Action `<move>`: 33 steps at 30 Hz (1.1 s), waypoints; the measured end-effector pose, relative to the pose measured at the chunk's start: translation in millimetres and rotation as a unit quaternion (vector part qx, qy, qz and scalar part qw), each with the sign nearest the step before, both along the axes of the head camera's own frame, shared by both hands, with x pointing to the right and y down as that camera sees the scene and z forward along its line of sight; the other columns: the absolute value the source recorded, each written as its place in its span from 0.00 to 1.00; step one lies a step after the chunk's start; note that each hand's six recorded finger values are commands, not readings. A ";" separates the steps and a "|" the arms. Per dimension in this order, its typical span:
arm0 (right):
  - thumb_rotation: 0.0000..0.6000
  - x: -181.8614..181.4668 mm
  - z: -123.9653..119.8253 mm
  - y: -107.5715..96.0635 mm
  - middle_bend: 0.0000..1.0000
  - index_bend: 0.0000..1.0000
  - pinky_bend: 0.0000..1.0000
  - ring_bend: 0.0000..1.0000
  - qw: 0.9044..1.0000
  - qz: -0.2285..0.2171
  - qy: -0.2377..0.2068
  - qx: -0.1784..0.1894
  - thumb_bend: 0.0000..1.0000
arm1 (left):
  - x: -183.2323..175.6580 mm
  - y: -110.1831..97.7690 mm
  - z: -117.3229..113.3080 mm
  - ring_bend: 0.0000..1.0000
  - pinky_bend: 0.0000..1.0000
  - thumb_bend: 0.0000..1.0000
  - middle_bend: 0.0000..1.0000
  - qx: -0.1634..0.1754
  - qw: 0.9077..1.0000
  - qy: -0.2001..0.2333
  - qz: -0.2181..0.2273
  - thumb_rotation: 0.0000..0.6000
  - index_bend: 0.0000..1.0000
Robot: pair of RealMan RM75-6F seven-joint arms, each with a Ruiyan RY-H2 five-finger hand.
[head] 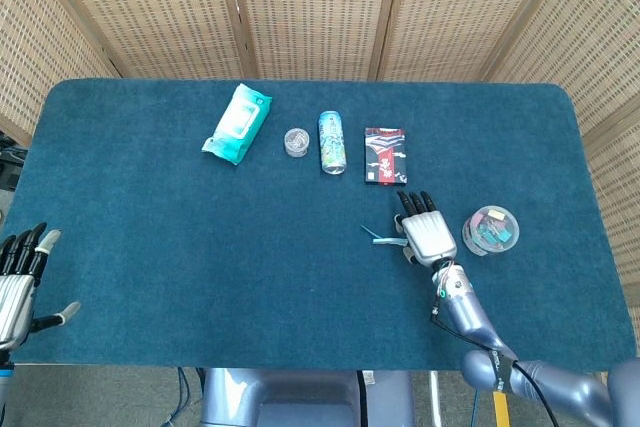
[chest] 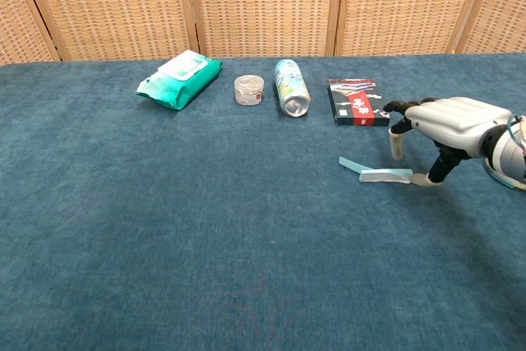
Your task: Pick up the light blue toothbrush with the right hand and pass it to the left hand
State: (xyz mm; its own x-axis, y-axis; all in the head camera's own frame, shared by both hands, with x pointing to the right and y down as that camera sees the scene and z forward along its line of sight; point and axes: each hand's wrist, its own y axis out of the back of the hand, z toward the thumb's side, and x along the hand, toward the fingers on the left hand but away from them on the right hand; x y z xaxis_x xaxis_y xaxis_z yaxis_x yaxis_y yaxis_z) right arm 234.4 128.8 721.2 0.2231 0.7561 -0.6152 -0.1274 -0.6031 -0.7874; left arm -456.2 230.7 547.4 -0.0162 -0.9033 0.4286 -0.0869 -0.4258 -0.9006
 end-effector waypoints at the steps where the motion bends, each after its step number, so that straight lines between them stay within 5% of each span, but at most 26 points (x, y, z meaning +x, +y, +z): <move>1: 1.00 -0.1 1.4 0.5 0.00 0.43 0.00 0.00 1.000 0.002 0.001 0.000 0.34 | 0.3 0.3 0.4 0.00 0.00 0.00 0.00 -0.001 1.000 0.000 0.000 1.00 0.00; 33: 1.00 -8.1 18.8 6.4 0.00 0.57 0.00 0.00 1.000 0.013 0.009 -0.009 0.44 | -1.1 0.2 0.9 0.00 0.00 0.00 0.00 -0.002 1.000 0.001 -0.002 1.00 0.00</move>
State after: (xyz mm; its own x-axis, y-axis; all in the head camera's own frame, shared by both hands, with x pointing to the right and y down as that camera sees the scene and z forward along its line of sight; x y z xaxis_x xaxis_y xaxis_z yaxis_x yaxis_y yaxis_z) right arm 226.3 135.2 740.0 0.1925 0.7508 -0.6319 -0.1254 -0.6199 -0.7746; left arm -457.2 230.9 548.3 -0.0184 -0.9012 0.4330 -0.0896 -0.4298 -0.8985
